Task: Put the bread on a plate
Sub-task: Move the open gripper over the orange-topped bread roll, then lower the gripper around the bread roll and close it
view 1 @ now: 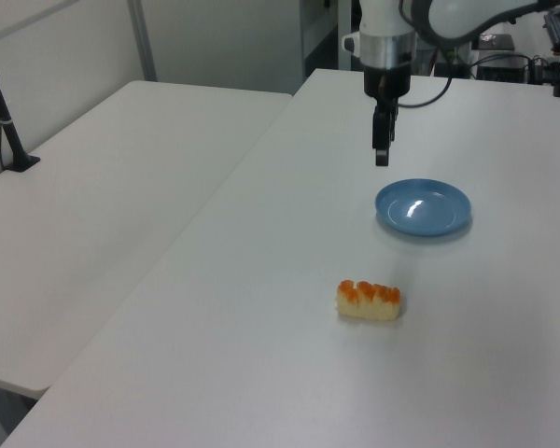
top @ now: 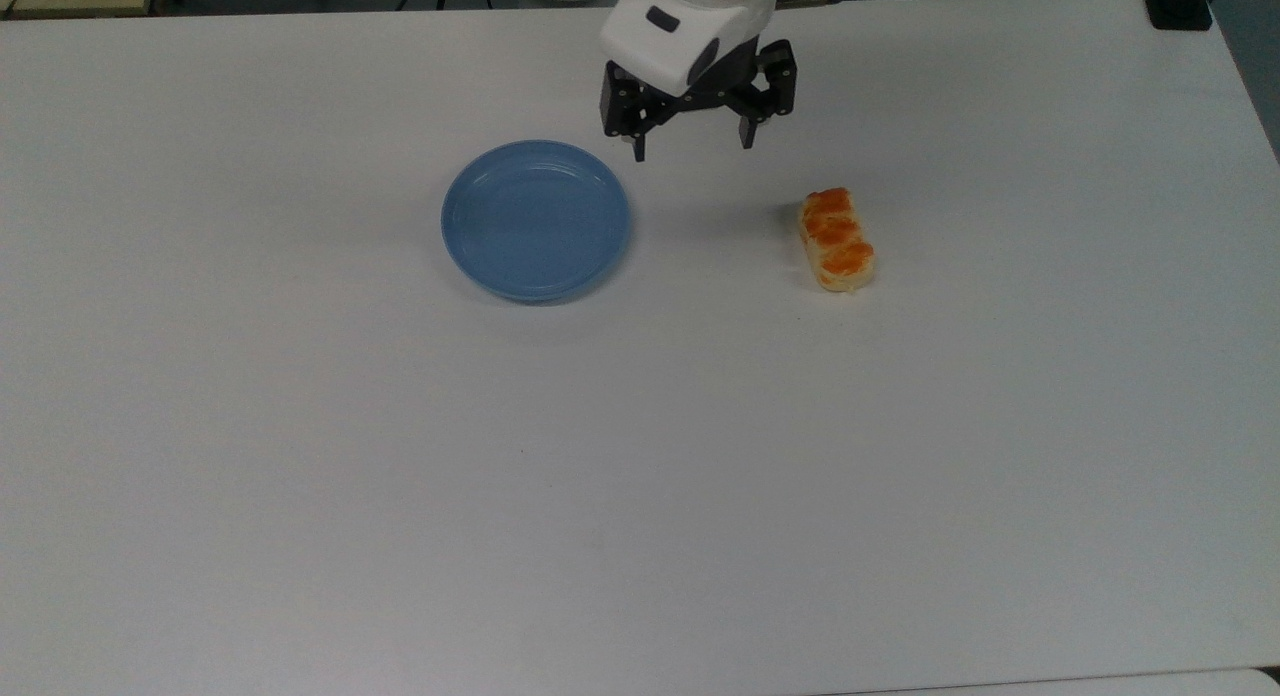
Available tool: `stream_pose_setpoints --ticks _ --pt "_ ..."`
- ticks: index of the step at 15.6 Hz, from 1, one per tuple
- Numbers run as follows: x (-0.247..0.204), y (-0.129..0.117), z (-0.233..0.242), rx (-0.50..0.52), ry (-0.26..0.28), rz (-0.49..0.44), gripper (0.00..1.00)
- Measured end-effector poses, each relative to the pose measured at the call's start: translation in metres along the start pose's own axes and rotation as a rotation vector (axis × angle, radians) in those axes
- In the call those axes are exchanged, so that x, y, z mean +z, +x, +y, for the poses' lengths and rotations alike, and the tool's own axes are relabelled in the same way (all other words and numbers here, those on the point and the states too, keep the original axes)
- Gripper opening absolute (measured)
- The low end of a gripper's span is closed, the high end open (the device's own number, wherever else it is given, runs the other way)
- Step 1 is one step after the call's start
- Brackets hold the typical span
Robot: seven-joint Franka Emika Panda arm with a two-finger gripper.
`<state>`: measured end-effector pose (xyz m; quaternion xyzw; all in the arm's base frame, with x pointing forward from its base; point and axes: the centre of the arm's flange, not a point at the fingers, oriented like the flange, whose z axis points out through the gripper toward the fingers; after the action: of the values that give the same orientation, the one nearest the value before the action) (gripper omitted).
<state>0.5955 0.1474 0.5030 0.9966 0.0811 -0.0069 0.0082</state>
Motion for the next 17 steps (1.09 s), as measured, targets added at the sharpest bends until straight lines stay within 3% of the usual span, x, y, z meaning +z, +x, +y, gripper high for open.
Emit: stream_pose_setpoints --ticks 17 --pt "0.130 -0.005 -0.148 -0.068 -0.004 -0.006 1.00"
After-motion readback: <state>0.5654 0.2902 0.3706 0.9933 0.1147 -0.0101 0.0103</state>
